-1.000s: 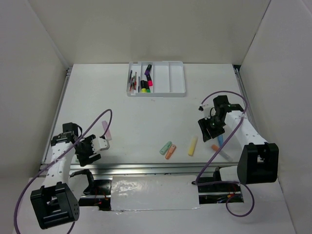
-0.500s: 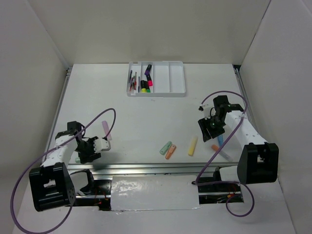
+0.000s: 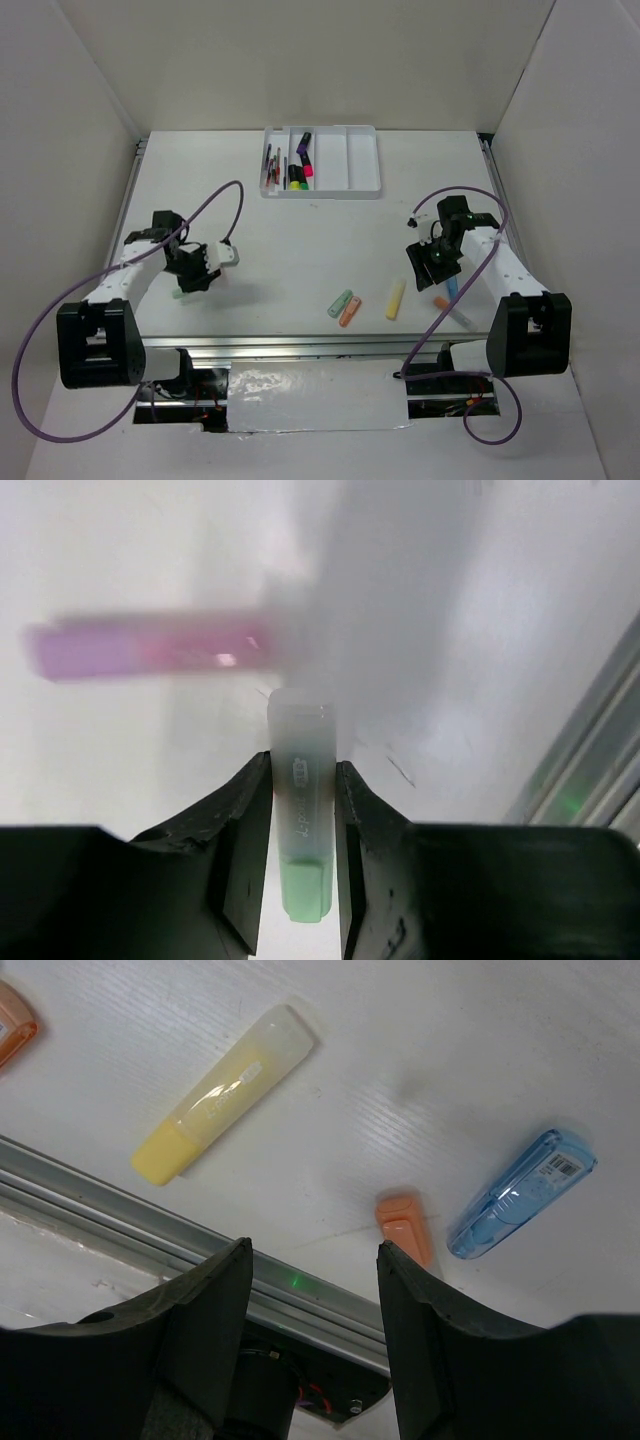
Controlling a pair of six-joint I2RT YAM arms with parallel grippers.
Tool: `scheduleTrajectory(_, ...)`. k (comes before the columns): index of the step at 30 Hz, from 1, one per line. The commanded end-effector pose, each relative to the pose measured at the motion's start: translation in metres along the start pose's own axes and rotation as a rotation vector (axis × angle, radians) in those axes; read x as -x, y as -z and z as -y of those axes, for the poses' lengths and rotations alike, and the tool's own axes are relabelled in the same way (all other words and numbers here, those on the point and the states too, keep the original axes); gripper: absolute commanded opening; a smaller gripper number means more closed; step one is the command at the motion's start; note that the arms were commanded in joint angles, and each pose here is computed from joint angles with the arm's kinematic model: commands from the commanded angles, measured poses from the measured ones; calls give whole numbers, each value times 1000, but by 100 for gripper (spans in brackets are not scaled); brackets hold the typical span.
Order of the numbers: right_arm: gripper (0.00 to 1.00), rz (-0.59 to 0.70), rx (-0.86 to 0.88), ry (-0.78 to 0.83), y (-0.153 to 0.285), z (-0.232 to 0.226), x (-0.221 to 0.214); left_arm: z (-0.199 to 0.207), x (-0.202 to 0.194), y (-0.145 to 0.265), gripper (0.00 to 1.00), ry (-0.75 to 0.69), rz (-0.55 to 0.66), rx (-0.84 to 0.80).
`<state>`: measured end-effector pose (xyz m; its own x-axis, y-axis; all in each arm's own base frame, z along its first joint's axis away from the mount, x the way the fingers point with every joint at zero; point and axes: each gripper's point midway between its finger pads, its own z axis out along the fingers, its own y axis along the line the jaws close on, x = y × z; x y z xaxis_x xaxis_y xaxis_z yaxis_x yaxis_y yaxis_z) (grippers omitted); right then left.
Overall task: Sort the stationery into containers
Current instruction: Pick up the stationery from the corner of the board, then place the stationery at the center of the board.
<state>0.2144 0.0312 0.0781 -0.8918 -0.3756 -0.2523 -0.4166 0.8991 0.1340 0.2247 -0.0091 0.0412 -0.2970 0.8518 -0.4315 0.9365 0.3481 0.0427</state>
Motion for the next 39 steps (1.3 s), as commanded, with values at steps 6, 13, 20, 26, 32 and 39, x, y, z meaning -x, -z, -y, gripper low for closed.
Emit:
scheduleTrajectory(6, 60, 59, -17, -2, 4, 7, 19, -17, 170, 28, 4, 34, 329, 52)
scheduleTrajectory(13, 59, 65, -21, -9, 6, 7, 21, -11, 254, -44, 9, 64, 317, 16)
scheduleTrajectory(20, 59, 79, -23, -29, 14, 8, 21, -49, 320, -94, 14, 220, 385, 57)
scheduleTrajectory(26, 59, 96, -40, -78, 21, 19, 20, -79, 341, -128, 28, 290, 422, 101)
scheduleTrajectory(32, 59, 95, -40, -87, 21, 21, 20, -80, 325, -162, 57, 332, 331, 77)
scheduleTrajectory(39, 60, 110, -39, -86, 25, 21, 24, -75, 307, -161, 75, 358, 262, 86)
